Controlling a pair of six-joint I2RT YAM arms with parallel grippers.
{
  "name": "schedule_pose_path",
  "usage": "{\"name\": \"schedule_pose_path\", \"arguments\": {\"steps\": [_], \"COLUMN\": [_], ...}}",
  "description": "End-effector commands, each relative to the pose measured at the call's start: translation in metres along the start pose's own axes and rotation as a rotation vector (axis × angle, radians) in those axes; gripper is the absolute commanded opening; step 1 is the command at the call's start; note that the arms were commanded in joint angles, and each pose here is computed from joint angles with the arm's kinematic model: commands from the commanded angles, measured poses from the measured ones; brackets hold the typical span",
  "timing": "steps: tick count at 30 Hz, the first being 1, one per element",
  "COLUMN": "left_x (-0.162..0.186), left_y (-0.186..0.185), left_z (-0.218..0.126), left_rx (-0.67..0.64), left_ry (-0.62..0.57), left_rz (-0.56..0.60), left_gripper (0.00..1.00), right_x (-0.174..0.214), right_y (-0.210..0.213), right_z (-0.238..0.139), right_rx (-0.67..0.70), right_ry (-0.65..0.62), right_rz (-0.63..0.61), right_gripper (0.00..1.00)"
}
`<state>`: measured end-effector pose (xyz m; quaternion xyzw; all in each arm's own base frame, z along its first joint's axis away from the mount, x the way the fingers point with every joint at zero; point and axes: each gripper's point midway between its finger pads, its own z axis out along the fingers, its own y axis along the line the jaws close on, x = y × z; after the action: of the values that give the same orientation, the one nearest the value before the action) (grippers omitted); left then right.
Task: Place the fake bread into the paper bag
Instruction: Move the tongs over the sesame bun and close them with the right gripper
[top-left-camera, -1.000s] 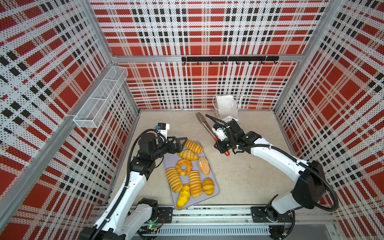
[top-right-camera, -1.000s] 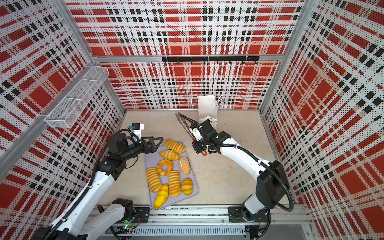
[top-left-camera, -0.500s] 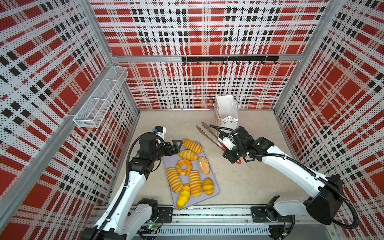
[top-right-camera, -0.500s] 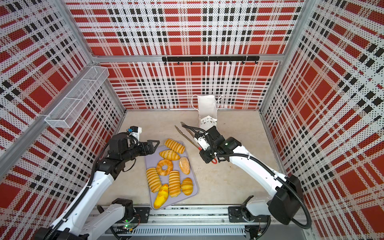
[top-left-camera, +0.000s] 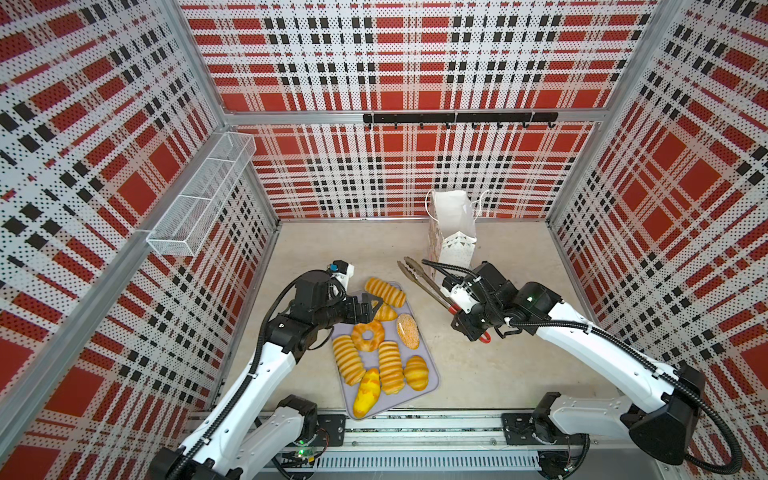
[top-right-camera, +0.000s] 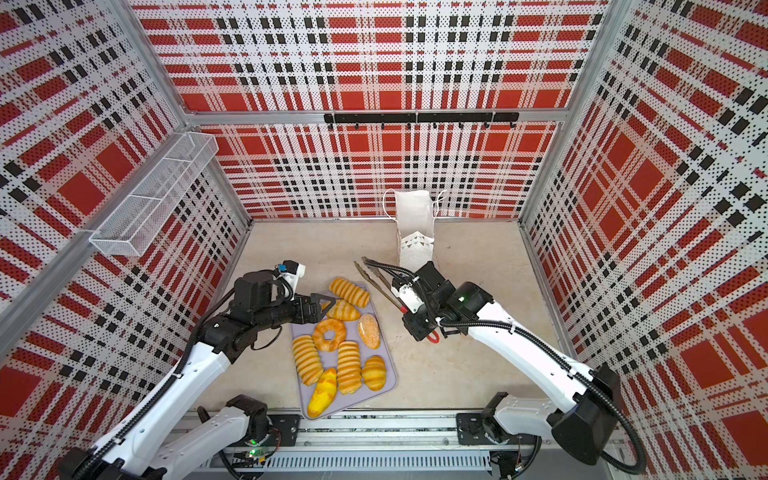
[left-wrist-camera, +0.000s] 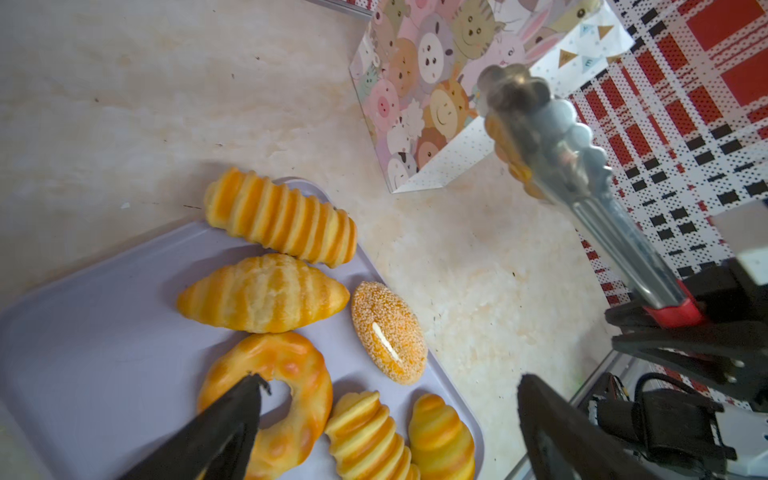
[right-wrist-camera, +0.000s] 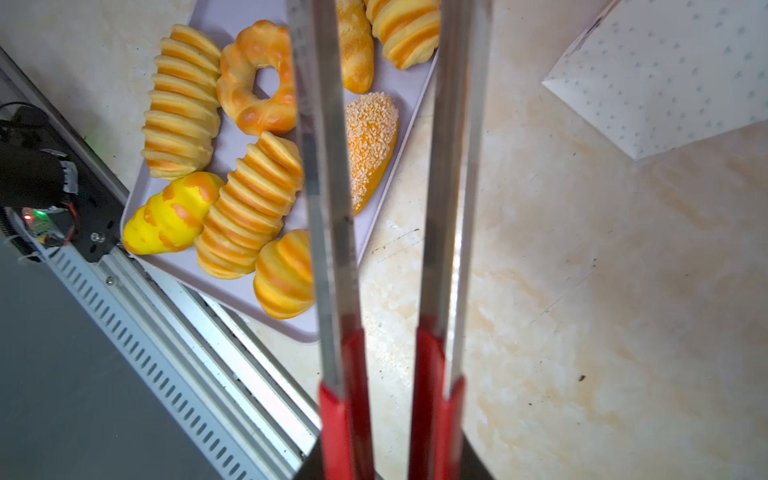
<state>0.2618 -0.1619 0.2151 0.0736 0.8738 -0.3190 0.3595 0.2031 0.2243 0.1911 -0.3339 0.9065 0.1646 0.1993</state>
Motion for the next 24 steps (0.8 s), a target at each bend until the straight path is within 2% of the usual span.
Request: {"name": "schedule_pose_path", "arguments": {"steps": [1, 3, 8, 12, 18, 22, 24], "left_x": [-0.005, 0.010, 0.030, 0.027, 0.033, 0.045, 0.047], "left_y": [-0.018, -0.021, -0.009, 0.012, 0.012, -0.013, -0.016], "left_z": [-0.004, 0.000, 0.009, 0.007, 0.005, 0.007, 0.008], "left_rx": [0.068, 0.109, 0.088, -0.018, -0.044, 0.085, 0.103], "left_ry": [-0.009, 0.034, 0.066, -0.006, -0.033, 0.032, 0.043], "left_rz": [0.005, 0.018, -0.035, -0.140, -0.157, -0.112, -0.105], "left_gripper": [0.98, 0.98, 0.98, 0.98, 0.98, 0.98, 0.98], "right_x": [0.011, 0.021, 0.040, 0.053, 0.079, 0.082, 0.085], "right_y": [0.018, 0.026, 0.043, 0.045, 0.041, 0.041, 0.042], "right_z": [-0.007, -0.007, -0.009, -0.010, -0.007, -0.012, -0.013], "right_rx": [-0.081, -0.110, -0.133, -0.137, -0.119, -0.135, -0.147], "right_ry": [0.008, 0.027, 0.051, 0.074, 0.156, 0.110, 0.093], "right_rz": [0.075, 0.079, 0.110, 0.149, 0.202, 0.240, 0.266], "right_gripper": [0.23, 0.25, 0.25, 0.23, 0.23, 0.23, 0.23]}}
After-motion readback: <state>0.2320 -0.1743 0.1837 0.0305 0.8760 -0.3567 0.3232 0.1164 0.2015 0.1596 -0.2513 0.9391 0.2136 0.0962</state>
